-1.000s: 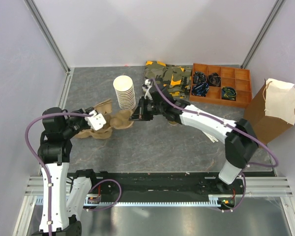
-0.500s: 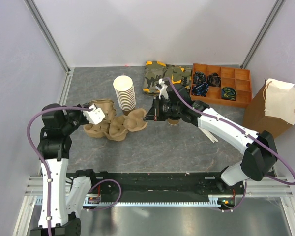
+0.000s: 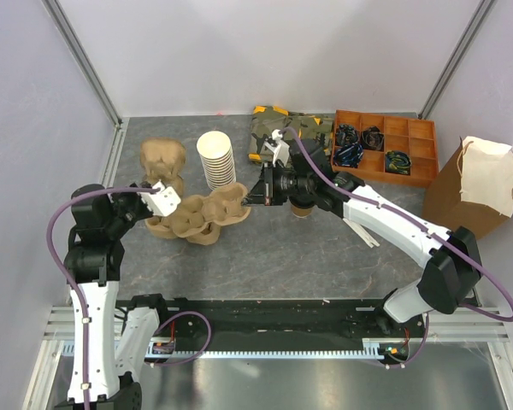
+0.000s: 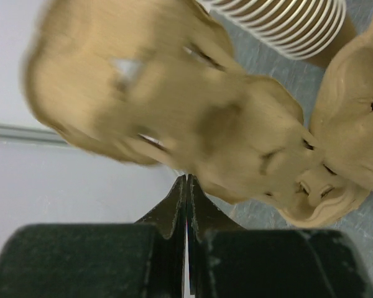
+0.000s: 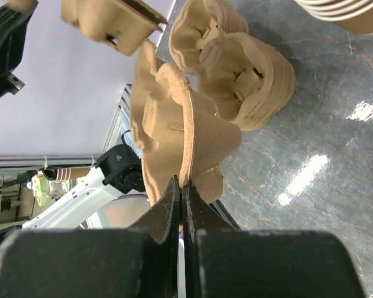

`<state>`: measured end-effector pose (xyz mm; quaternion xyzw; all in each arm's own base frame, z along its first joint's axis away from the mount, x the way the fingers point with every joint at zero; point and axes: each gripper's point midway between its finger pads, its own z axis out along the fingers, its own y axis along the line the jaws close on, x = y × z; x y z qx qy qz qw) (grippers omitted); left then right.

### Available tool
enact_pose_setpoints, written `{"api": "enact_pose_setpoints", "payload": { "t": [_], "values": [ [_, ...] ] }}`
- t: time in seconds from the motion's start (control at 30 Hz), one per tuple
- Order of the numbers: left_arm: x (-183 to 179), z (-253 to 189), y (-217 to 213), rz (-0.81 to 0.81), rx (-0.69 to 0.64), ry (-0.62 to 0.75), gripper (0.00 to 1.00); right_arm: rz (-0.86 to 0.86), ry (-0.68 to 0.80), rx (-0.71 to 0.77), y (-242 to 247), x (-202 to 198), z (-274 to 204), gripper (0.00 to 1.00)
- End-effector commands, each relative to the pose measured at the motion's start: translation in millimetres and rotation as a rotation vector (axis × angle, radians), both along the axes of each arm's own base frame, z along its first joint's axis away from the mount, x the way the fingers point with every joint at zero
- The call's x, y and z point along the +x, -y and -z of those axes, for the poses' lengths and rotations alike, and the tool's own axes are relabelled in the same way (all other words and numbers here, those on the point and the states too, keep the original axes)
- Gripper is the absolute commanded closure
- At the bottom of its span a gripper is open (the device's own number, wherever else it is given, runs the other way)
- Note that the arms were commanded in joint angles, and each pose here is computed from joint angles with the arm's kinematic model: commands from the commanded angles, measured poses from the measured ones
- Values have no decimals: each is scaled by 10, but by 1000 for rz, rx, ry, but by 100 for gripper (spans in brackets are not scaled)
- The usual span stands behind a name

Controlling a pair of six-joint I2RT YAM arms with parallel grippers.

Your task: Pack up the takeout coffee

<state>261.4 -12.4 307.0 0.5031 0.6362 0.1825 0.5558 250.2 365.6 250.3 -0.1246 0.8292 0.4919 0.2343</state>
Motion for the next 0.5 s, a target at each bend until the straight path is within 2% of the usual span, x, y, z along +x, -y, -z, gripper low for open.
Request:
{"api": "enact_pose_setpoints", "payload": {
  "t": [0.0, 0.13, 0.27, 0.37, 0.47],
  "values": [
    [60, -126, -192, -114, 2, 49, 98, -14, 87, 26, -18, 29, -232, 100],
    [69, -281, -193, -152, -86, 74, 98, 6, 61, -42, 93, -10, 45, 100],
    [9, -367, -165, -142, -95, 102, 98, -8, 83, -87, 144, -10, 156, 100],
    [-72, -308, -147, -129, -77, 82, 98, -42, 110, -91, 158, -50, 120, 100],
    [-74, -114, -176, -179, -141, -12, 98, -73, 170, -56, 164, -103, -43, 100]
  ]
}}
